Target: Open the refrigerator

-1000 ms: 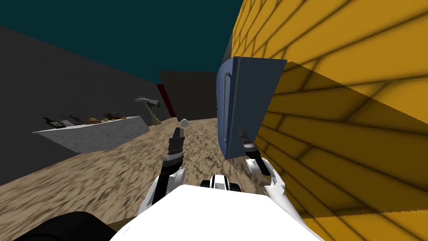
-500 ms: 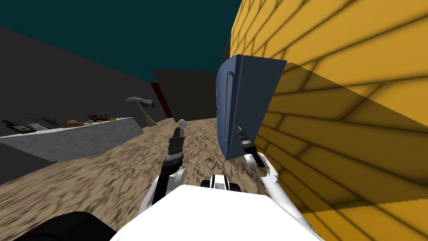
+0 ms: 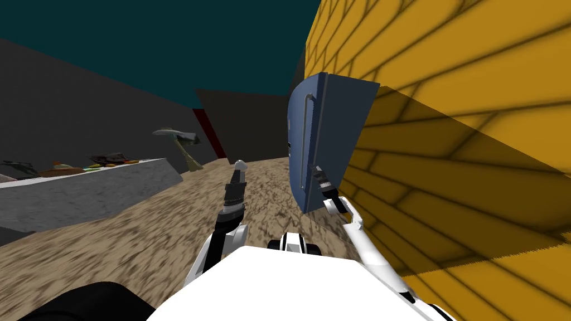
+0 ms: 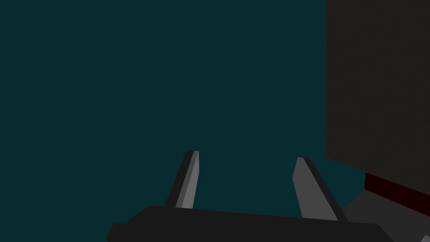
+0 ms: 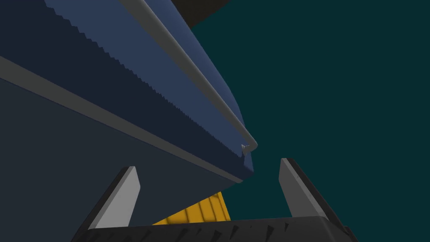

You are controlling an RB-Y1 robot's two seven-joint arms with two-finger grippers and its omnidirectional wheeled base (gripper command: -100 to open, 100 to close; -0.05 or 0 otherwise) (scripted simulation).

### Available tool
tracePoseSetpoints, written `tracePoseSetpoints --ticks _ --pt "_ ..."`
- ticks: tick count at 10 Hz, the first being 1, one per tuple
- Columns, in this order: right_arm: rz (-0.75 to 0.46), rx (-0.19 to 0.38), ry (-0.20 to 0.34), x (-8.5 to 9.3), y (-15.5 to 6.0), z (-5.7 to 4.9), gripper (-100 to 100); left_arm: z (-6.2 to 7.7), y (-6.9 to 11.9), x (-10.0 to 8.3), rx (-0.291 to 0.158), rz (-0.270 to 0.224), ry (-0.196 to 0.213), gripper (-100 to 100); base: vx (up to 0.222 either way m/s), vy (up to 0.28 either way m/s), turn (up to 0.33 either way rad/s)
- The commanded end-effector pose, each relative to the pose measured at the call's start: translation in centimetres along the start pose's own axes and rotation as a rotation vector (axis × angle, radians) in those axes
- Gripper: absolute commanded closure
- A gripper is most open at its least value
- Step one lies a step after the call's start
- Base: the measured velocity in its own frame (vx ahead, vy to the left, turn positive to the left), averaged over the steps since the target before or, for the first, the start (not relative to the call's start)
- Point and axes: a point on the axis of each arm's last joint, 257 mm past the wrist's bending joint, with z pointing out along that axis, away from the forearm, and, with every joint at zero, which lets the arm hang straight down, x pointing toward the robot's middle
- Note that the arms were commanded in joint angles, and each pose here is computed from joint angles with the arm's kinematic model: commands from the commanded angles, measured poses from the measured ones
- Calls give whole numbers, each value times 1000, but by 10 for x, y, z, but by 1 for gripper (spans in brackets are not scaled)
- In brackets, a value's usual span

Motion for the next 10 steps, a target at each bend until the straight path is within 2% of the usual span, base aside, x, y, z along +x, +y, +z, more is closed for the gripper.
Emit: tracePoseSetpoints --ticks 1,2,3,4,5,6,7,8,9,10 --pt "-119 -8 19 4 -6 18 -100 0 0 0 0 0 0 0 13 120 -98" --pt "-133 -13 16 3 -4 20 -100 0 0 0 0 0 0 0 14 98 -61" --pt "-198 -16 29 6 -9 30 -100 0 0 0 0 0 0 0 23 95 -104" --pt "-213 -17 28 5 -9 31 -100 0 0 0 0 0 0 0 18 83 -52" --pt "-279 -21 40 7 -14 42 -100 0 0 0 0 0 0 0 26 91 -93" --pt "-292 -21 40 8 -14 42 -100 0 0 0 0 0 0 0 14 87 -45" --pt "-360 -23 53 10 -20 52 -100 0 0 0 0 0 0 0 15 97 -80" --pt "-372 -23 53 9 -20 53 -100 0 0 0 0 0 0 0 15 82 -46" --pt "-442 -24 66 11 -26 63 -100 0 0 0 0 0 0 0 22 100 -79" --pt "-452 -24 66 11 -26 63 -100 0 0 0 0 0 0 0 18 83 -44"
